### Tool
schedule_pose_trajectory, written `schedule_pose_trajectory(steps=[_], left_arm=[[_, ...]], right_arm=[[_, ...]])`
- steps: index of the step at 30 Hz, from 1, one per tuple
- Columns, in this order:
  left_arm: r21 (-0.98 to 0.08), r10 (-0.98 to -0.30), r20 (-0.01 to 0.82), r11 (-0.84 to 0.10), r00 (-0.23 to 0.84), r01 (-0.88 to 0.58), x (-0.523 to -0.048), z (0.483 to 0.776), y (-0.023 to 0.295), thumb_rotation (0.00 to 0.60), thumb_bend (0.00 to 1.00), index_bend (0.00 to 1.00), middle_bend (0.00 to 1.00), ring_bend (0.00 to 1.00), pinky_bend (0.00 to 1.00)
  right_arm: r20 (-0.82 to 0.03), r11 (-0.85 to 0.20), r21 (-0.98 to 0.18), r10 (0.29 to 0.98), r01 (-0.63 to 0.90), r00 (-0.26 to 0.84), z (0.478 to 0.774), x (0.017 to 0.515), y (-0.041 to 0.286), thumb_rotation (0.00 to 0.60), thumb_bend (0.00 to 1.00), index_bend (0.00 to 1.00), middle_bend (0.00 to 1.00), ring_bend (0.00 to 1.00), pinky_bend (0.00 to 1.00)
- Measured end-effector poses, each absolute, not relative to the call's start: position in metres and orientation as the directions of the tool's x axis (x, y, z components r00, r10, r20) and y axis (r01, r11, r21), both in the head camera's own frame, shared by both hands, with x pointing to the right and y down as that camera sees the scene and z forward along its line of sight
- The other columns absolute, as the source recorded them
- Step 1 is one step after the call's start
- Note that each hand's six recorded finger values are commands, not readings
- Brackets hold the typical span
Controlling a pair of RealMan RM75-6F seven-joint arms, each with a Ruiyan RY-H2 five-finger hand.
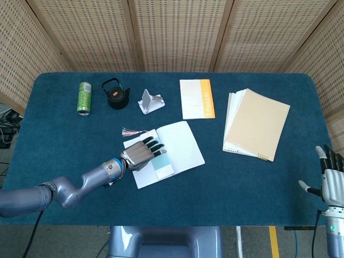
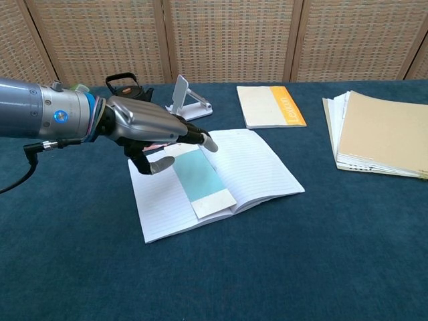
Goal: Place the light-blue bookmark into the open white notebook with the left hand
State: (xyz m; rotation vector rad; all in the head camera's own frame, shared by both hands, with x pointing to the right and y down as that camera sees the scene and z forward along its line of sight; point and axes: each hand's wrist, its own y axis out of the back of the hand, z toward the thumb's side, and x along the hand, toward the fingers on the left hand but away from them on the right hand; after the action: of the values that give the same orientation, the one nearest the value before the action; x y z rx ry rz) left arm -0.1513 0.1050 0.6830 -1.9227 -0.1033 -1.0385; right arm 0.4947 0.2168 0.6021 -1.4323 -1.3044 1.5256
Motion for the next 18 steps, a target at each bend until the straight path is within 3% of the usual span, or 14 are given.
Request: schedule_pose_trajectory(steps=[18], left_arm=[[-0.631, -0.242, 0.743, -0.563, 0.624, 0.533, -0.157, 0.692, 0.127, 0.6, 0.71, 0.13, 0.0, 0.0, 0.01]], right_arm=[[-0.304, -0.277, -0.947, 0.935, 0.163, -0.181, 0.601, 0.495, 0.216, 0.6, 0.08, 0.0, 0.0, 0.0, 0.0]])
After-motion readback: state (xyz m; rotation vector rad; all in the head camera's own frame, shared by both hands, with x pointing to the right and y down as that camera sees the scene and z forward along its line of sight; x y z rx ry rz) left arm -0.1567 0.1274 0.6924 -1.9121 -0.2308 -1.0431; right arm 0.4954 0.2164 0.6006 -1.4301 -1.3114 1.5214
